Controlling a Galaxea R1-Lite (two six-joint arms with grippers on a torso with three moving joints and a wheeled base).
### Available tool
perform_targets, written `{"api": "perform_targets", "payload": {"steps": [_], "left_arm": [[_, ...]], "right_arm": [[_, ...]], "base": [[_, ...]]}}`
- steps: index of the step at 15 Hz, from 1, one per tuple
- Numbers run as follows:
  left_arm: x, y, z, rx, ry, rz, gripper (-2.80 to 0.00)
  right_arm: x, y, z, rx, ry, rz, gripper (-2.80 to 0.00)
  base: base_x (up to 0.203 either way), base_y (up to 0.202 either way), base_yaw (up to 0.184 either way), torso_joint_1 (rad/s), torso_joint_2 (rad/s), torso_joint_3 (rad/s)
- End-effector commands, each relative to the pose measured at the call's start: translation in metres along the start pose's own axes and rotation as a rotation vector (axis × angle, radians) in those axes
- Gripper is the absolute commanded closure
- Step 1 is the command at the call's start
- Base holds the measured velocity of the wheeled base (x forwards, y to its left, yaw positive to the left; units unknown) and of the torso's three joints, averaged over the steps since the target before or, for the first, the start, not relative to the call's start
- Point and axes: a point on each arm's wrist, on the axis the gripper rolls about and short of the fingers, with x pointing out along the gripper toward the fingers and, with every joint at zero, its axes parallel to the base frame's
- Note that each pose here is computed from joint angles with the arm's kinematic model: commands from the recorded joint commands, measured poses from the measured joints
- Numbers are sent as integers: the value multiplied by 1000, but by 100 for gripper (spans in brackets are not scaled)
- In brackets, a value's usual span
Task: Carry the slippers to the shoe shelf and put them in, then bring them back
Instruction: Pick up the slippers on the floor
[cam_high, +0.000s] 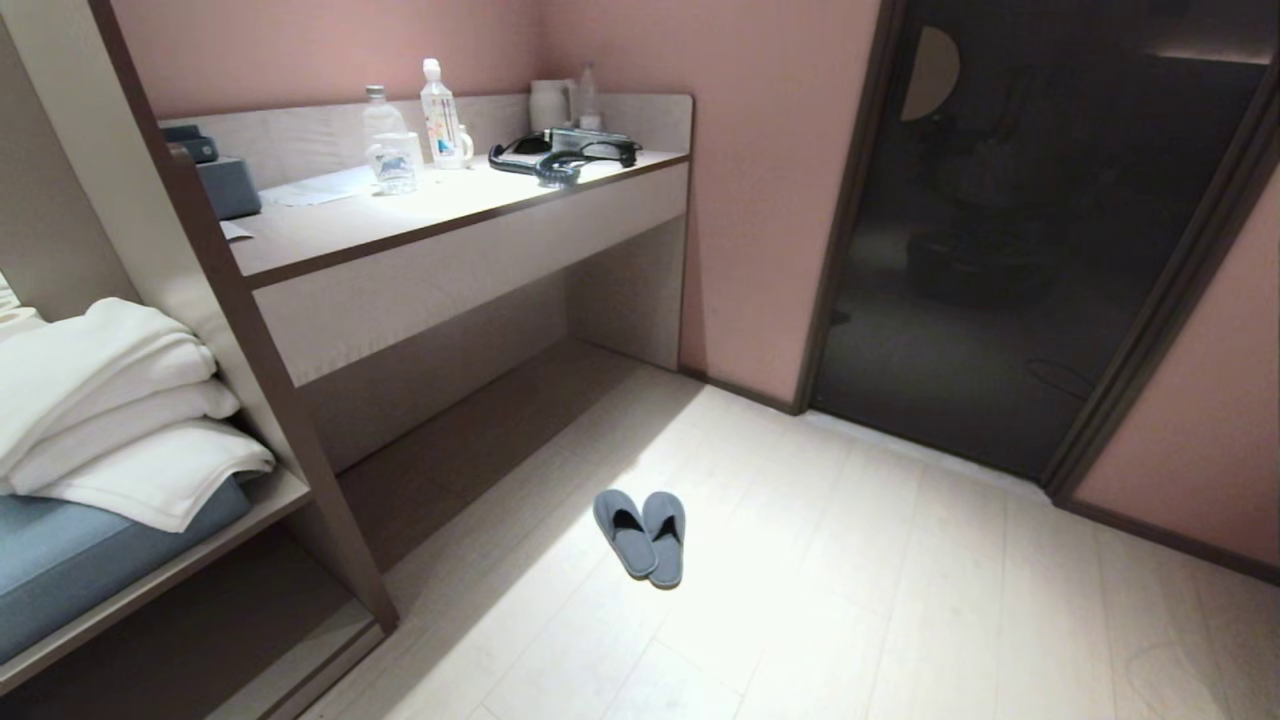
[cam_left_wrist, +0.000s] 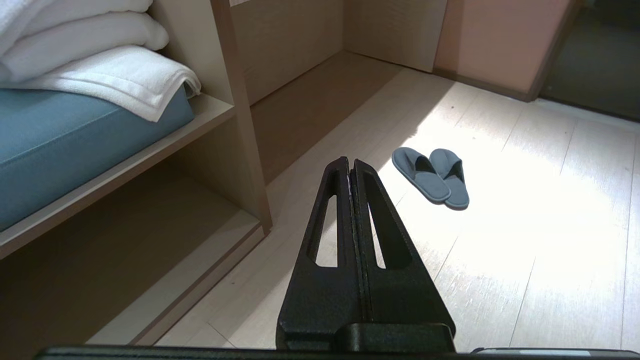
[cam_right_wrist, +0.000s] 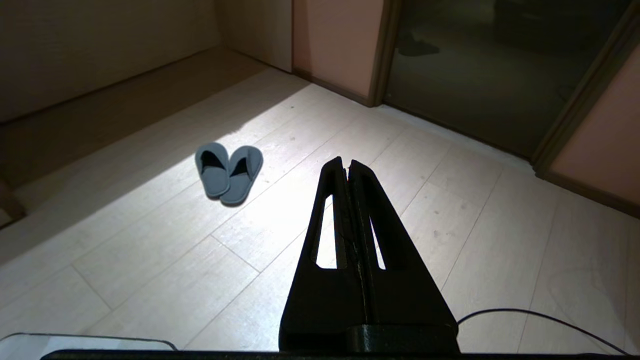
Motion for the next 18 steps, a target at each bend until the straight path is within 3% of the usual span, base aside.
{"api": "perform_targets", "payload": {"steps": [1,18], "left_arm": [[0,0,0,0,0,1,0],[0,0,0,0,0,1,0]], "right_arm": [[0,0,0,-1,1,1,0],[0,0,0,1,1,1,0]], "base": [[0,0,0,0,0,0],[188,0,0,2,1,2]]}}
